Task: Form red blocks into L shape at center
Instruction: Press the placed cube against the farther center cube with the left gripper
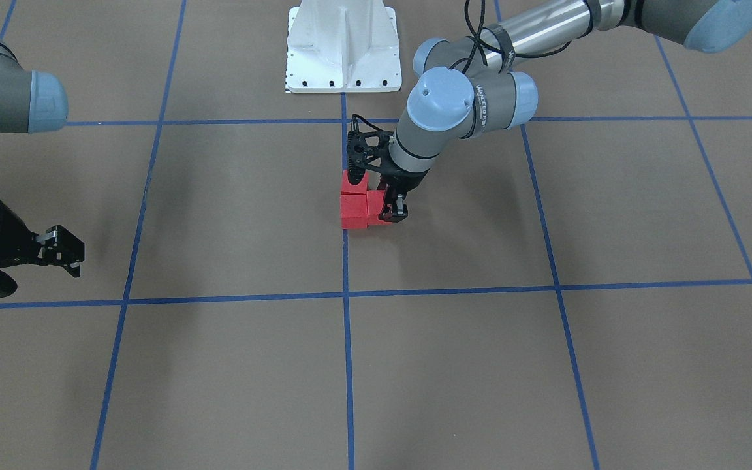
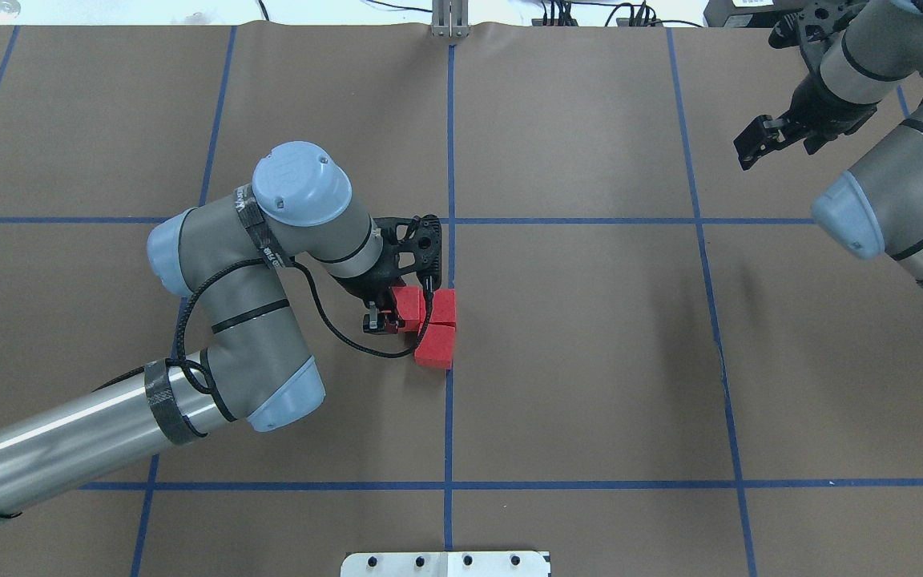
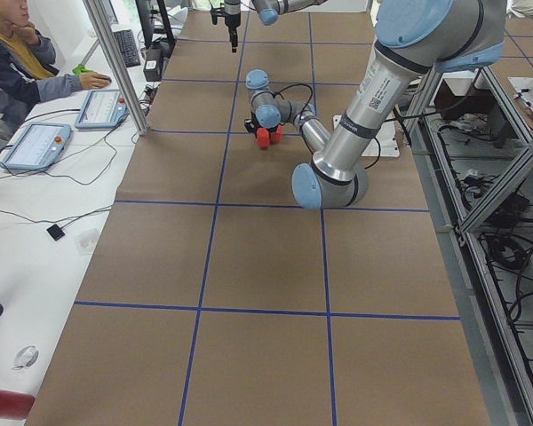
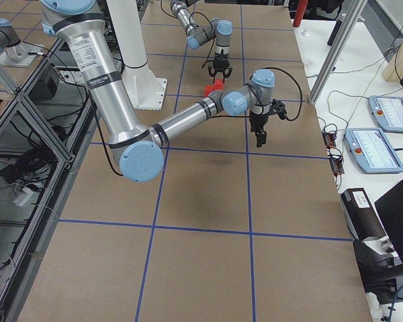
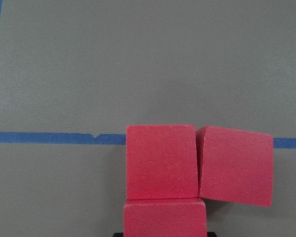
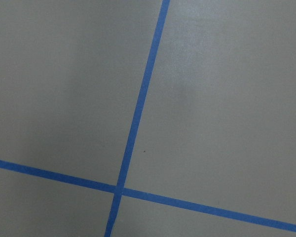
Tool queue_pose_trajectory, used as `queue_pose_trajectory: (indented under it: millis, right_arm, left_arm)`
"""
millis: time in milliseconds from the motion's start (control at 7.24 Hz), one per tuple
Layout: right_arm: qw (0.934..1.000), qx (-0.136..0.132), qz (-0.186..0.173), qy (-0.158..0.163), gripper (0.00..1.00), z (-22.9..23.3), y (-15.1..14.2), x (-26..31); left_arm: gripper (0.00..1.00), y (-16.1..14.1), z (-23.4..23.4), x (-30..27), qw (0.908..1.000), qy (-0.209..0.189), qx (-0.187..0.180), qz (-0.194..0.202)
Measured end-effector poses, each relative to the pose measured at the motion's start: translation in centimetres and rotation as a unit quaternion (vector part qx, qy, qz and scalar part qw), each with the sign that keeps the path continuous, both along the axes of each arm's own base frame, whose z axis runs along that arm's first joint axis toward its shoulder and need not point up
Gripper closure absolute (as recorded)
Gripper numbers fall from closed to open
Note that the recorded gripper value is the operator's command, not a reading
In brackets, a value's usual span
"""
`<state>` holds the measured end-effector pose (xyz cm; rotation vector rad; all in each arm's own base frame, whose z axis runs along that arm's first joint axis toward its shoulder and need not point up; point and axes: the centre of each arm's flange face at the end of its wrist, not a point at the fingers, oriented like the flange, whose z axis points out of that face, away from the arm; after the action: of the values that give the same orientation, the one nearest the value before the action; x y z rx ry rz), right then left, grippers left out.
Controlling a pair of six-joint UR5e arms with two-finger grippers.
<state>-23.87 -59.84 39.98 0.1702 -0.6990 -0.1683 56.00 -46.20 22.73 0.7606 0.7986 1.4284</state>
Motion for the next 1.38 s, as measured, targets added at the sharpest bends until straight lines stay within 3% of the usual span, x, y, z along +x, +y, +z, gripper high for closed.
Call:
queue_pose_trajectory:
  millis: [828,1380]
  right_arm:
    - [1.0000,-0.001,0.000,0.001,0.01,0.09,-0.09,-0.04]
    - [1.0000,-0.001,0.000,0.000,0.01,0.09,-0.08,-0.05]
  left_arm:
    - [1.00,-0.19,0.34,-0.11,1.0000,-0.002,-0.002,-0.001]
    - [0.78,0.11,0.49,0.11,1.0000,-0.003,-0.003,0.001]
